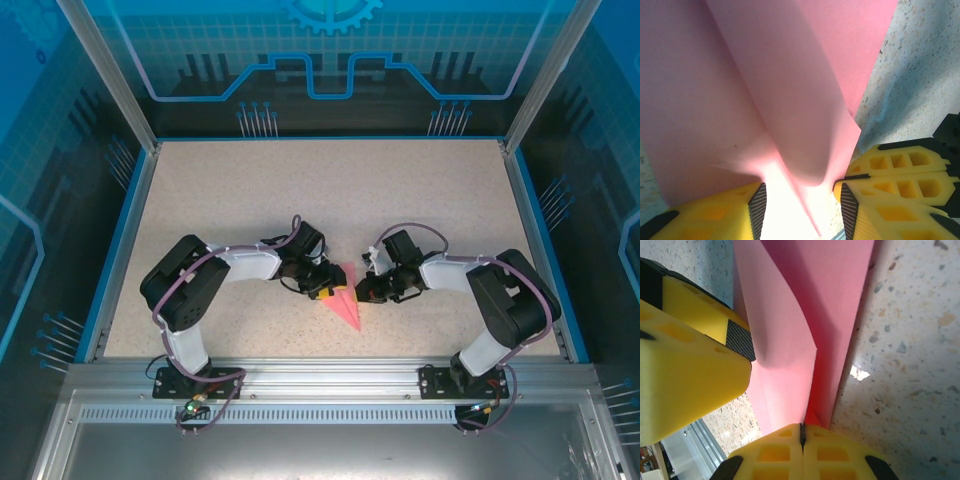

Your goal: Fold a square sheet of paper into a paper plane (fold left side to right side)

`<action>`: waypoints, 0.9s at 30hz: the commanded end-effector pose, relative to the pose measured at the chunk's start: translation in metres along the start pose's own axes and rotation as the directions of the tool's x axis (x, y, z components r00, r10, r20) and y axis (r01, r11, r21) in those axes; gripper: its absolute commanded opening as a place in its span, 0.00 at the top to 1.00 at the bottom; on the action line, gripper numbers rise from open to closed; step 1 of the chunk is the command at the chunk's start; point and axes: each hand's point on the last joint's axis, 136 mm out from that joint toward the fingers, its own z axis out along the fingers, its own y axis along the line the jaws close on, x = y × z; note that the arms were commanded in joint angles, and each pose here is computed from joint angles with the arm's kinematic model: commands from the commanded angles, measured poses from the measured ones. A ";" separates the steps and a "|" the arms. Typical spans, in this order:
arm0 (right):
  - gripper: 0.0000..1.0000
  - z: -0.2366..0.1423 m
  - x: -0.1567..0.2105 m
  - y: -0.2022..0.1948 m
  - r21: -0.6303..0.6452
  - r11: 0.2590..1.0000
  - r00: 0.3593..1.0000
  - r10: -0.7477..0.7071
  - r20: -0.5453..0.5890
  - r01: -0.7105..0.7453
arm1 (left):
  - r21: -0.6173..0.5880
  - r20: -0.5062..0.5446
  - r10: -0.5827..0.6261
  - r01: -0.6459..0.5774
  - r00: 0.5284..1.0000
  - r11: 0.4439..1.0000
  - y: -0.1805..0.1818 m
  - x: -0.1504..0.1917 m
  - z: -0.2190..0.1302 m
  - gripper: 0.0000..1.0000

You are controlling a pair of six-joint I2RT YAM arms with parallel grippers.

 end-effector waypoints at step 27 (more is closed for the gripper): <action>1.00 0.014 0.017 -0.024 0.114 0.993 0.992 0.048 -0.113 -0.035 | -0.075 0.020 0.062 -0.060 0.998 0.995 -0.011 0.004 -0.028 0.53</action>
